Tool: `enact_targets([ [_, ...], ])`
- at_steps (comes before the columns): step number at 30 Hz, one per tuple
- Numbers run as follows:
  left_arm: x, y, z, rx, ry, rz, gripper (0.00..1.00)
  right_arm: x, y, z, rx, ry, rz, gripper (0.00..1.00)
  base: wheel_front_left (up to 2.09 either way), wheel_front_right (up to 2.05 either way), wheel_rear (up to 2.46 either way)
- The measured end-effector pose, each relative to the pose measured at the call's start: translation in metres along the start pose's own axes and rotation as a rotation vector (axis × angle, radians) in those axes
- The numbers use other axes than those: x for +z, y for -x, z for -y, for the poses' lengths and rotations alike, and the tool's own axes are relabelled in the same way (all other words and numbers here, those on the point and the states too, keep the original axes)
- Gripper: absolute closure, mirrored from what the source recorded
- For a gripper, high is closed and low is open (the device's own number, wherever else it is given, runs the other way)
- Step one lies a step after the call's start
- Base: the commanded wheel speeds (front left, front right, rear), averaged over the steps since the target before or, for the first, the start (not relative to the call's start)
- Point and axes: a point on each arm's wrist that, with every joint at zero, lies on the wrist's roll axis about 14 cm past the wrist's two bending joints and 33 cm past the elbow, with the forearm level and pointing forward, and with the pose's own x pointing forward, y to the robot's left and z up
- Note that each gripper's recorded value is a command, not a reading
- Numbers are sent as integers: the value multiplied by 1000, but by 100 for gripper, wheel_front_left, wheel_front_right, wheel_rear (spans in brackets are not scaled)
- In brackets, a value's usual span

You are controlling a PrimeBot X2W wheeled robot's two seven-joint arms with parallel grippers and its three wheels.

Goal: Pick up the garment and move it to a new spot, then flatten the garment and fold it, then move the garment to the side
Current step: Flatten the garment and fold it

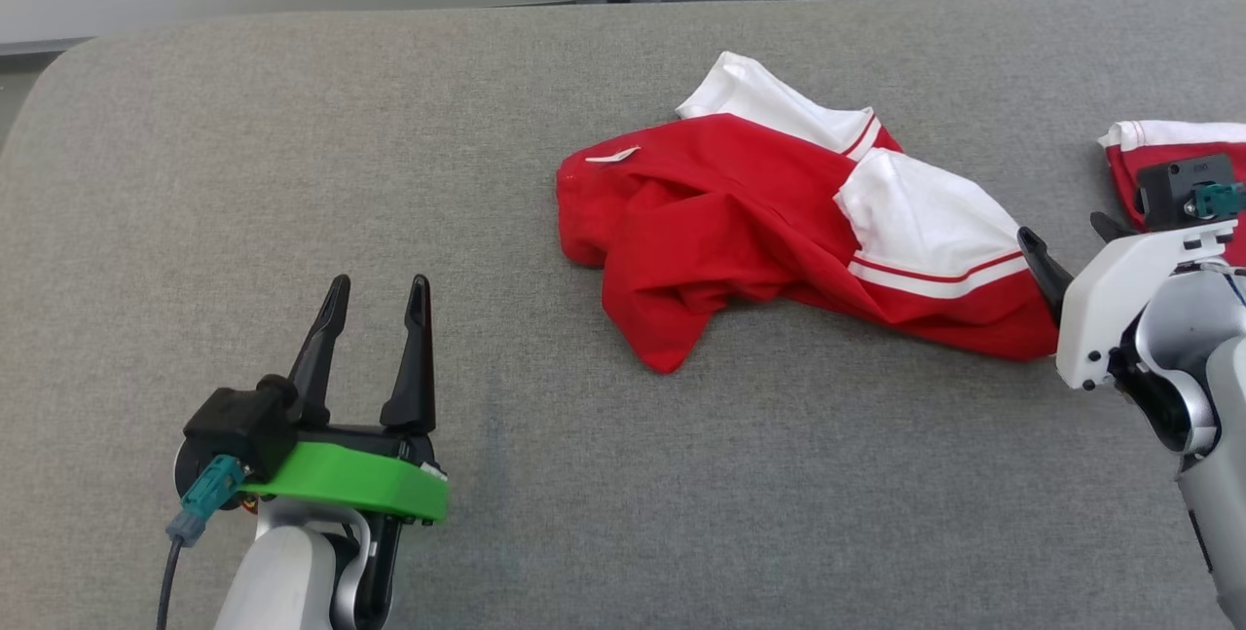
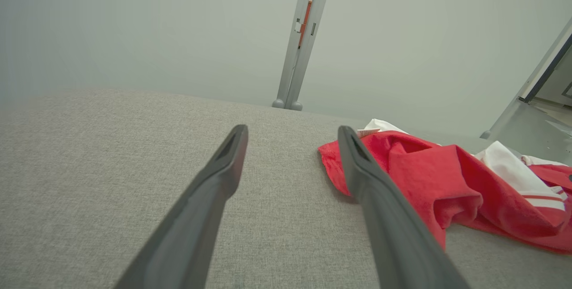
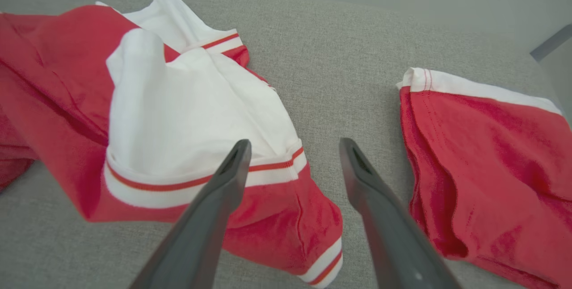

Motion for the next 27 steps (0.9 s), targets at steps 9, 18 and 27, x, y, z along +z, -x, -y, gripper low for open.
enact_targets([
  [9,-2,2,-15,38,-10,-7,0,-23,-38,-18,49,4,-127,0,0,0,0],
  [18,-7,3,-23,61,-12,-20,0,-38,-49,-26,76,18,-178,100,0,0,0],
  [27,-3,0,-17,44,-12,-10,0,-19,-30,-23,91,74,-53,100,0,0,0],
])
